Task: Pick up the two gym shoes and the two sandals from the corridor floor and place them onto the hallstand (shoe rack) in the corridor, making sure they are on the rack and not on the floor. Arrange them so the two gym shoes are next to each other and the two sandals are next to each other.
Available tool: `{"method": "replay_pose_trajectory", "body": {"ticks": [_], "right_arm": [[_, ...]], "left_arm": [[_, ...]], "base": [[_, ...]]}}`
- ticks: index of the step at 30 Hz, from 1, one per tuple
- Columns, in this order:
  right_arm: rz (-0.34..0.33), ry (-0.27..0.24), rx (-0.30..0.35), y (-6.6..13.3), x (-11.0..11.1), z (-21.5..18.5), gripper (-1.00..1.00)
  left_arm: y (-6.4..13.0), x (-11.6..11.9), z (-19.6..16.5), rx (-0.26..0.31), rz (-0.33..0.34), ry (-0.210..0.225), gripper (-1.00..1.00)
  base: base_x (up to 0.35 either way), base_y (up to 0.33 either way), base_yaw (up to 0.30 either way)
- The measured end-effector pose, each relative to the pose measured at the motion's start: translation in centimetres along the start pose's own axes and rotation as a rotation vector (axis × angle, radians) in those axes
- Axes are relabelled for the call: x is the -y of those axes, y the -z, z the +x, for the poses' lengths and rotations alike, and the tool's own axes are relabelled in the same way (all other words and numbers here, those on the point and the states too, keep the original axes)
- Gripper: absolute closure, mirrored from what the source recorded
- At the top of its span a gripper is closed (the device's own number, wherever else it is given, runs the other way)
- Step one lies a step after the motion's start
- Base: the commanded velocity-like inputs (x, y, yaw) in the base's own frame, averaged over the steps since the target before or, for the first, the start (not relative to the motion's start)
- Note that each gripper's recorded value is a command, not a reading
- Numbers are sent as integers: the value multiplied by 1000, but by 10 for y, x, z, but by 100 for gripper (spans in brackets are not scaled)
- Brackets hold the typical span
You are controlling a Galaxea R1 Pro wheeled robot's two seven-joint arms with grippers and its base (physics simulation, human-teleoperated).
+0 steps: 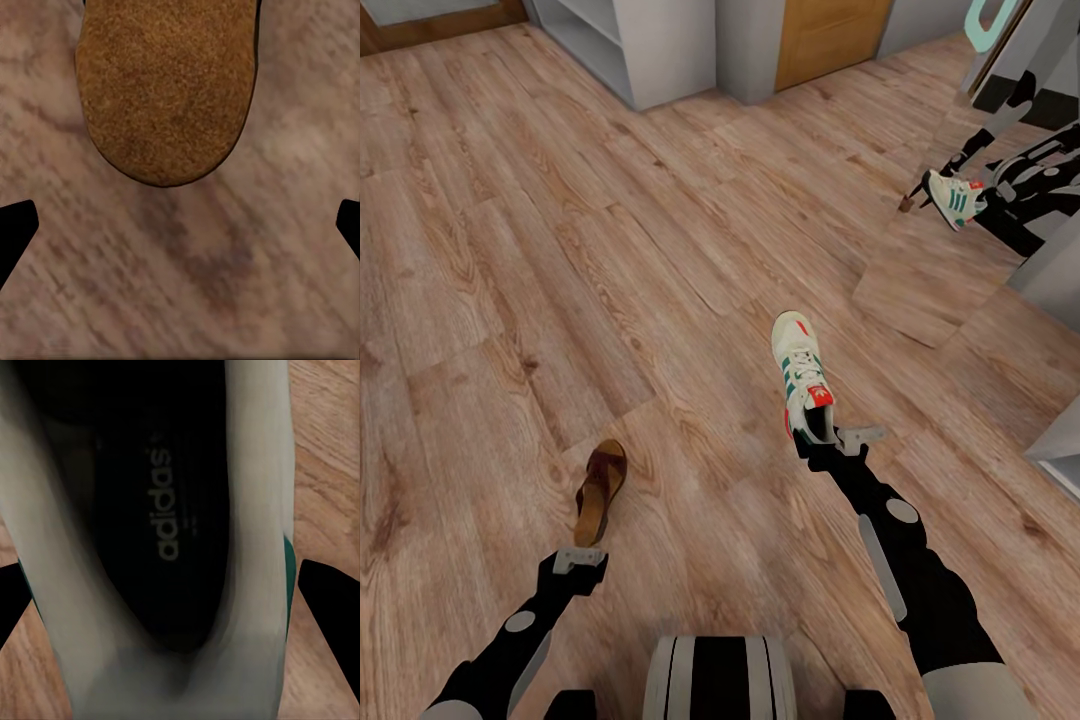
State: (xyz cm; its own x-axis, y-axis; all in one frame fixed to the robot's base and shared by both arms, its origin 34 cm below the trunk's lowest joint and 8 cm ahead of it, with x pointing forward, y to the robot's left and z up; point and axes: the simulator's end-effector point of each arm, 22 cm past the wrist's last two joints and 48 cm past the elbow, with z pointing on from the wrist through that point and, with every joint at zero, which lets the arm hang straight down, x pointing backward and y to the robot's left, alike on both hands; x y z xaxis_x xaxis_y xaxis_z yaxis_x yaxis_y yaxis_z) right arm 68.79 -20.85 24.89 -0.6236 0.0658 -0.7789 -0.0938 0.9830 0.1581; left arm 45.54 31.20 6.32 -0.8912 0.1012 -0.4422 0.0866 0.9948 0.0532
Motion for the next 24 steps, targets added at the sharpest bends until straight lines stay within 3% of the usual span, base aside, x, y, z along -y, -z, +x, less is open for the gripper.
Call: {"method": "replay_pose_trajectory", "body": {"ticks": [11, 24], "right_arm": [[0, -1, 0, 0, 0, 0, 100], [0, -2, 0, 0, 0, 0, 100]], "left_arm": [[0, 0, 1, -1, -1, 0, -100], [0, 2, -1, 3, 2, 0, -100]], "base": [[120, 0, 0], [13, 0, 0]]}}
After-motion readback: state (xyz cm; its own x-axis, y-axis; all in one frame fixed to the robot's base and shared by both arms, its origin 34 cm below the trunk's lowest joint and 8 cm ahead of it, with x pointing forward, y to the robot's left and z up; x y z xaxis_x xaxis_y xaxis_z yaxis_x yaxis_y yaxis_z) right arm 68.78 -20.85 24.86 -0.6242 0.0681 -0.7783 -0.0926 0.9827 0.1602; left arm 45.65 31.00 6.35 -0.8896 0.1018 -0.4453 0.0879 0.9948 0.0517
